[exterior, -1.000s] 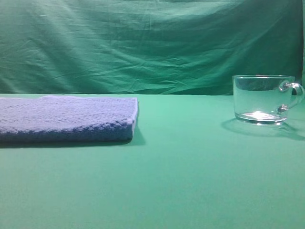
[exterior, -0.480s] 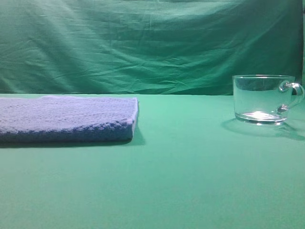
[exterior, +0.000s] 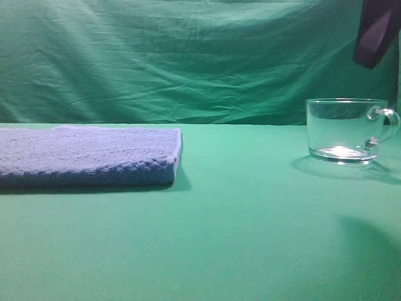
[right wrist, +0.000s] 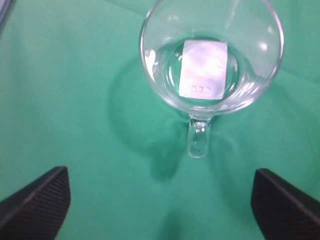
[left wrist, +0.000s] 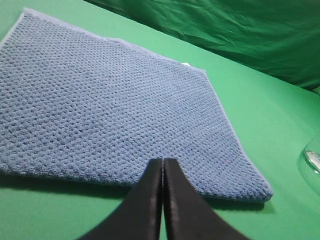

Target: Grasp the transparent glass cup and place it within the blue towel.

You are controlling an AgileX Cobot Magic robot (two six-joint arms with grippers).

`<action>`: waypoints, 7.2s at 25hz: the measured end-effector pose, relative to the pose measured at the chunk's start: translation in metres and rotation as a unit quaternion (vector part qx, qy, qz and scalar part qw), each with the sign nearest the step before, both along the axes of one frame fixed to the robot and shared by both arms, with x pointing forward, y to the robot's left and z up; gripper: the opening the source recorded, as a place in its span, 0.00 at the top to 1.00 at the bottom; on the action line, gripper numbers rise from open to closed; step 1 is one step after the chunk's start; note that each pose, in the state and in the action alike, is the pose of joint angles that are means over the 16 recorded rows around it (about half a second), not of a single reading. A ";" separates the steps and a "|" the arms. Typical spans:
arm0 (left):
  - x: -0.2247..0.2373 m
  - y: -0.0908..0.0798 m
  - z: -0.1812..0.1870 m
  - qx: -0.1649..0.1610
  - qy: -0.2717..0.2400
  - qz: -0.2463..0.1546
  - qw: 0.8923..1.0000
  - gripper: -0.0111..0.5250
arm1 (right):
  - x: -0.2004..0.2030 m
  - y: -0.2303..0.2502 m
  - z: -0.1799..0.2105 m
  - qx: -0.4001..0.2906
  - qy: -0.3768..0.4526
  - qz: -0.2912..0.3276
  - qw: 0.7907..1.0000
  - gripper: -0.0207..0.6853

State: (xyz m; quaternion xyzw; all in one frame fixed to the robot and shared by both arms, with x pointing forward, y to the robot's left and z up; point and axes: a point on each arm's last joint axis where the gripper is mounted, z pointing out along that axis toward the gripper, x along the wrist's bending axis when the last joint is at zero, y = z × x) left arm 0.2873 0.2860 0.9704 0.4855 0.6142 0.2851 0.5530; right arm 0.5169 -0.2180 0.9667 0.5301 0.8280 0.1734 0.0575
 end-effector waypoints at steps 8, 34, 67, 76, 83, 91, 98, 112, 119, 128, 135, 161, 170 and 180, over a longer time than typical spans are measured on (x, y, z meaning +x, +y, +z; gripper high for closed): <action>0.000 0.000 0.000 0.000 0.000 0.000 1.000 0.98 | 0.016 0.001 -0.023 -0.013 -0.023 0.006 1.000 0.41; 0.000 0.000 0.000 0.000 0.000 0.000 1.000 0.98 | 0.075 0.140 0.073 0.017 -0.162 0.202 0.966 0.83; 0.000 0.000 0.000 0.000 0.000 0.000 1.000 0.98 | 0.075 0.294 0.028 0.050 -0.065 0.225 0.971 0.47; 0.000 0.000 0.000 0.000 0.000 0.000 1.000 0.98 | 0.054 0.243 0.116 0.039 -0.070 0.150 0.985 0.86; 0.000 0.000 0.000 0.000 0.000 0.000 1.000 0.98 | 0.011 0.191 0.169 0.050 -0.124 0.121 0.984 0.97; 0.000 0.000 0.000 0.000 0.000 0.000 1.000 0.98 | -0.064 0.119 0.184 0.087 -0.190 0.112 0.971 0.97; 0.000 0.000 0.000 0.000 0.000 0.000 1.000 0.98 | -0.126 0.062 0.165 0.124 -0.231 0.108 0.959 0.97; 0.000 0.000 0.000 0.000 0.000 0.000 1.000 0.98 | -0.187 0.001 0.145 0.126 -0.253 0.102 0.954 0.97; 0.000 0.000 0.000 0.000 0.000 0.000 1.000 0.98 | -0.190 -0.017 0.153 0.115 -0.298 0.062 0.946 0.97; 0.000 0.000 0.000 0.000 0.000 0.000 1.000 0.98 | -0.201 -0.056 0.155 0.094 -0.401 -0.058 0.909 0.97; 0.000 0.000 0.000 0.000 0.000 0.000 1.000 0.98 | -0.213 -0.075 0.119 0.067 -0.476 -0.141 0.865 0.97; 0.000 0.000 0.000 0.000 0.000 0.000 1.000 0.98 | -0.225 -0.084 -0.019 0.063 -0.444 -0.243 0.860 0.97; 0.000 0.000 0.000 0.000 0.000 0.000 1.000 0.98 | -0.225 -0.084 -0.021 0.060 -0.434 -0.245 0.865 0.97; 0.000 0.000 0.000 0.000 0.000 0.000 1.000 0.98 | -0.226 -0.084 -0.021 0.059 -0.434 -0.245 0.865 0.97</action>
